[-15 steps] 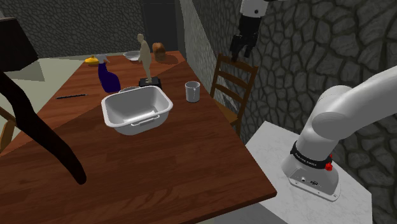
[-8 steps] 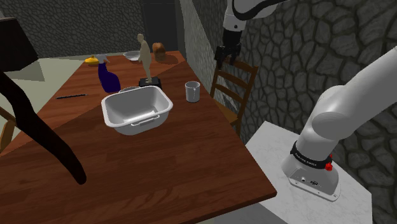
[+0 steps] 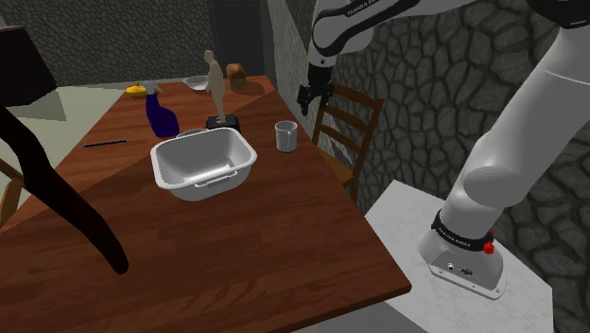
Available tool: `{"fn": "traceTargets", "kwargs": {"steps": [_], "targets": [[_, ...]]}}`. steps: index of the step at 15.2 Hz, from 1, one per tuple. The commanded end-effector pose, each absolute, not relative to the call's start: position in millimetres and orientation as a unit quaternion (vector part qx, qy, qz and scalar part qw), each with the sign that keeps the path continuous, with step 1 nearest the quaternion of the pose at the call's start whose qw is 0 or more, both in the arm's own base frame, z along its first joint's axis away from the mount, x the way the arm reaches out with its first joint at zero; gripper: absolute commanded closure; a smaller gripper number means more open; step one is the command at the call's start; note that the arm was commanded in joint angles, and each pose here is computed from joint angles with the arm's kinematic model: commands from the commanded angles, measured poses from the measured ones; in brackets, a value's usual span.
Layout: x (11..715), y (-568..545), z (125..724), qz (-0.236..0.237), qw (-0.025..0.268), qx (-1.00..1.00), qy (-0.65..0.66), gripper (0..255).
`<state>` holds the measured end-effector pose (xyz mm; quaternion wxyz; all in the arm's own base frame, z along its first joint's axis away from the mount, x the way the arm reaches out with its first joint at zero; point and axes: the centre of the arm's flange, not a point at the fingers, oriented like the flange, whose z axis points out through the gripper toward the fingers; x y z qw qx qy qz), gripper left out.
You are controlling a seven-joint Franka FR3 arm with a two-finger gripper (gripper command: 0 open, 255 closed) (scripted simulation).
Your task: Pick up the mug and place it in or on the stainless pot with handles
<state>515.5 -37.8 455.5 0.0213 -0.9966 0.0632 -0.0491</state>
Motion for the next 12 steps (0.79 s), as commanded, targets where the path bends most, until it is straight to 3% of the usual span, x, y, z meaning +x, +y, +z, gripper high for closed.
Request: {"fn": "traceTargets", "kwargs": {"steps": [1, 8, 12], "targets": [[540, -41, 443, -0.049, 0.023, -0.996, 0.065, 0], [614, -50, 387, -0.046, 0.030, -0.996, 0.071, 0], [616, -49, 371, -0.046, 0.031, -0.996, 0.071, 0]]}}
